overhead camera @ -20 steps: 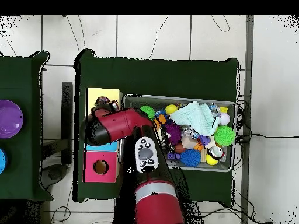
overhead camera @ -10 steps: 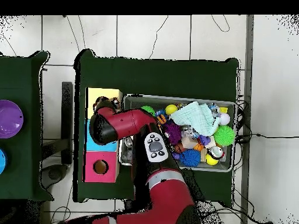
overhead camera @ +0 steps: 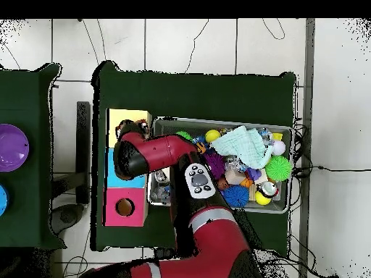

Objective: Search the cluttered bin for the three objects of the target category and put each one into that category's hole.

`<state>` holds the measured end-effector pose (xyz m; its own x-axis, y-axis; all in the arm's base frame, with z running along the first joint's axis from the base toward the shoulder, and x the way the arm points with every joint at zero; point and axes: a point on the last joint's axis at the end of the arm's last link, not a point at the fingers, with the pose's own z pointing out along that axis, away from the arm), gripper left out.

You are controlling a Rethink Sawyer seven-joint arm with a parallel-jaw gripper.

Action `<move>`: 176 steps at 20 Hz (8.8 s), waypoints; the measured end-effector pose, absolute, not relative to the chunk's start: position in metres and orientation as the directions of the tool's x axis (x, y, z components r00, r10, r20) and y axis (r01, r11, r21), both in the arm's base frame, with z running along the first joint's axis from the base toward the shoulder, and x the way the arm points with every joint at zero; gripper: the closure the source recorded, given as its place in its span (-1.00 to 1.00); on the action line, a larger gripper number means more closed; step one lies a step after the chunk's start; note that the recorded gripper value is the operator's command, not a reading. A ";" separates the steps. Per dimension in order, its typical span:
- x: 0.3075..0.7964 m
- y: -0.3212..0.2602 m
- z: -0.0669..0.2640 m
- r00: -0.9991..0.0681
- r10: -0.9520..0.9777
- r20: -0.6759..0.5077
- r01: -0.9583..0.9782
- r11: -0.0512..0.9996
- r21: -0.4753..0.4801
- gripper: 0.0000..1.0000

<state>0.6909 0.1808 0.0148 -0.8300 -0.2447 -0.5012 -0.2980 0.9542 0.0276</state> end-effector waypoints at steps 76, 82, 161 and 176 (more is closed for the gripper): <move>0.674 0.187 0.064 -0.828 -0.309 -0.467 -0.352 0.936 0.006 1.00; 0.679 0.186 0.070 -0.822 -0.307 -0.479 -0.350 0.937 0.000 1.00; 0.681 0.018 0.168 -0.907 -0.202 -0.369 -0.144 0.973 -0.180 -1.00; 0.714 -0.181 0.236 -0.939 0.174 -0.295 0.202 0.977 -0.066 -1.00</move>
